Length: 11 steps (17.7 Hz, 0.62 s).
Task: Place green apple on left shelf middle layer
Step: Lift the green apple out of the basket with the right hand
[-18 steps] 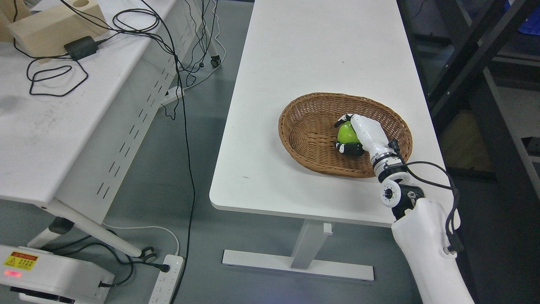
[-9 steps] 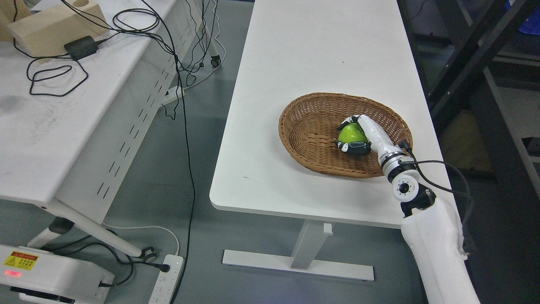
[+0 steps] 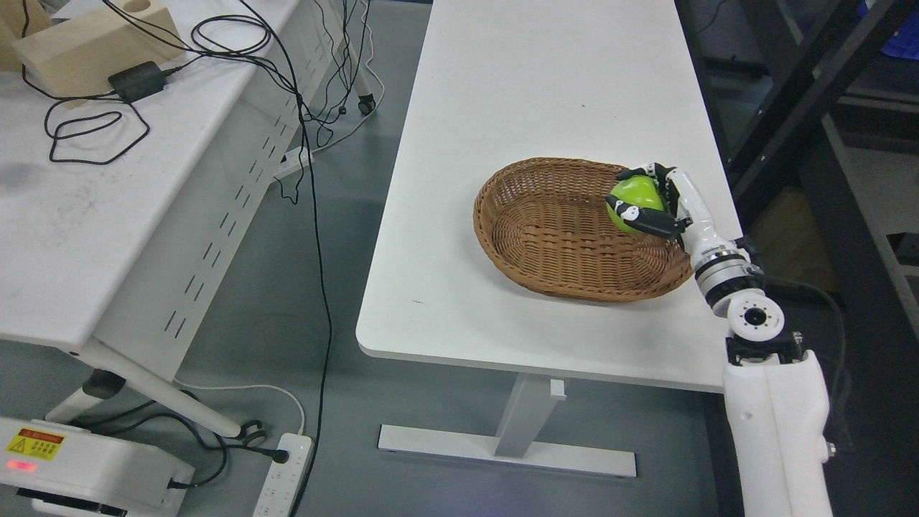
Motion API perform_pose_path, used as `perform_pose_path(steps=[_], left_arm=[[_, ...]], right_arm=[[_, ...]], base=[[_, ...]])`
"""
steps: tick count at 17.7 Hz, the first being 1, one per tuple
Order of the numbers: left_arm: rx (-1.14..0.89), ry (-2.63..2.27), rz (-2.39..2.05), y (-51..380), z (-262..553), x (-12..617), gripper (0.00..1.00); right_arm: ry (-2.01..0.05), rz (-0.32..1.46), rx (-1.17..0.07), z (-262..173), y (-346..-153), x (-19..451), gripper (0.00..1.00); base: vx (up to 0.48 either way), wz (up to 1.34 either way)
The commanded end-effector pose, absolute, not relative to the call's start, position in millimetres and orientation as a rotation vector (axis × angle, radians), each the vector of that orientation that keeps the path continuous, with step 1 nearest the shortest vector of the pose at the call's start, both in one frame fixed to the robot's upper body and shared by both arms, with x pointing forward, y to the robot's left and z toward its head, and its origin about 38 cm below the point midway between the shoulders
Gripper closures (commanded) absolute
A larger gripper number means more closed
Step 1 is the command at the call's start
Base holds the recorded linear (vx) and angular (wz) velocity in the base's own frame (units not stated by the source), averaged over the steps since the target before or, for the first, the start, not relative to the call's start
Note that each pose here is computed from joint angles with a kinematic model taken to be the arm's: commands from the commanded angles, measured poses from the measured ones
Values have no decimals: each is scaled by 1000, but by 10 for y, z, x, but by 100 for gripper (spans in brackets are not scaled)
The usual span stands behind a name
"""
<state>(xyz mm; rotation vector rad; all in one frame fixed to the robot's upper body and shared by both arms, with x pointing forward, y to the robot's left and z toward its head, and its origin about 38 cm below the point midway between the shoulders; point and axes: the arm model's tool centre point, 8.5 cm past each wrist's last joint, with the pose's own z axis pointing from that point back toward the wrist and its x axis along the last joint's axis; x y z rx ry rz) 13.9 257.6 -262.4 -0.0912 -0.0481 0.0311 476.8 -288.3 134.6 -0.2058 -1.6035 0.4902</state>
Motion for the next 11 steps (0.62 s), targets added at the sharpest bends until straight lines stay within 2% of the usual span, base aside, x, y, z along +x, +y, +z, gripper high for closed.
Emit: perform_pose_path(steps=[1, 6, 11], left_arm=[[-75, -70, 27, 2688, -2610, 279, 0], [-75, -71, 29, 2688, -2610, 279, 0], [-75, -70, 27, 2688, -2610, 279, 0]], right_arm=[[-1804, 233, -266, 1671, -3231, 4473, 100], [-1876, 201, -256, 1552, -3073, 4201, 100], [-1843, 174, -236, 1281, -3003, 3875, 100]], base=[[0, 0], [0, 0], [-30, 0]])
